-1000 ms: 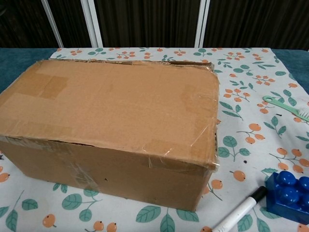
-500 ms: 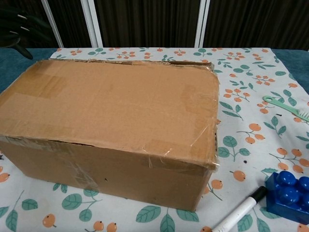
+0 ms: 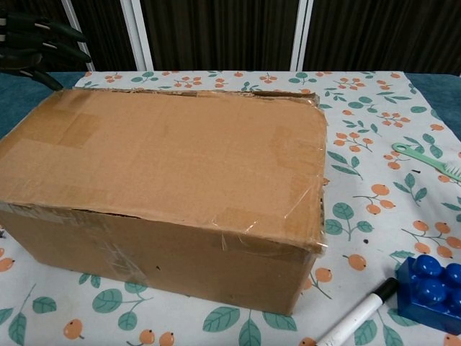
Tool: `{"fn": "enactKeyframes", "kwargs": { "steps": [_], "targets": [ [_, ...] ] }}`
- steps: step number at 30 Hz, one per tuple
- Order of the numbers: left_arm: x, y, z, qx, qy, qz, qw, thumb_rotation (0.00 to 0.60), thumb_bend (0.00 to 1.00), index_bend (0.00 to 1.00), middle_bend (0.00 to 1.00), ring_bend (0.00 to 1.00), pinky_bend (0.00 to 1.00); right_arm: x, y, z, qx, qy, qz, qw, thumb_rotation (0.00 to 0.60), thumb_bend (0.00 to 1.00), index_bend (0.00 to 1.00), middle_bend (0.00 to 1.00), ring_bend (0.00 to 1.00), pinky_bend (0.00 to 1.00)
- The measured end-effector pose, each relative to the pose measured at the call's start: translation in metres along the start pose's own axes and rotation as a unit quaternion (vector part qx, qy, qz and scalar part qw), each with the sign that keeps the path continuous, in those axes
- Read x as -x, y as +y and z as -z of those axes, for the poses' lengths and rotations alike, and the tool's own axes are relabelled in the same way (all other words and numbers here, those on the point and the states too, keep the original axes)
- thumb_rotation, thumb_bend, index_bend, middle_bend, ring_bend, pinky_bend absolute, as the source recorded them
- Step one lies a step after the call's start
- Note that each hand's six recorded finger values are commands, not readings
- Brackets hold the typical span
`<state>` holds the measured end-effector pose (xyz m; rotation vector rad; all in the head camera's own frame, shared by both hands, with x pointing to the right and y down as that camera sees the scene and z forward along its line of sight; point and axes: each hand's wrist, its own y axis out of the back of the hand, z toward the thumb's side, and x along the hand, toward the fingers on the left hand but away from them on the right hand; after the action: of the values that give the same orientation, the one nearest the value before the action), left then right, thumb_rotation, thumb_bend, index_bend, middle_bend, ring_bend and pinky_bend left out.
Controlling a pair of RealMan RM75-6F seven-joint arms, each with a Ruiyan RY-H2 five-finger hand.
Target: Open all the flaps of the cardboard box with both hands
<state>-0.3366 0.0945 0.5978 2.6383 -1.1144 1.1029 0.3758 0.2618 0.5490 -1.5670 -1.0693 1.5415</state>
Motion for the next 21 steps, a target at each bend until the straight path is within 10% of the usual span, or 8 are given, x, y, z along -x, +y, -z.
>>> {"fn": "enactKeyframes", "kwargs": {
  "steps": [21],
  "targets": [
    [0.0035, -0.0075, 0.0035, 0.037, -0.008, 0.002, 0.9993, 0.6, 0.58, 0.12, 0.13, 0.05, 0.28, 0.0004, 0.0026, 0.0019, 0.003, -0.002, 0.002, 1.0, 0.6, 0.18, 0.0, 0.06, 0.17, 0.23]
  ]
}}
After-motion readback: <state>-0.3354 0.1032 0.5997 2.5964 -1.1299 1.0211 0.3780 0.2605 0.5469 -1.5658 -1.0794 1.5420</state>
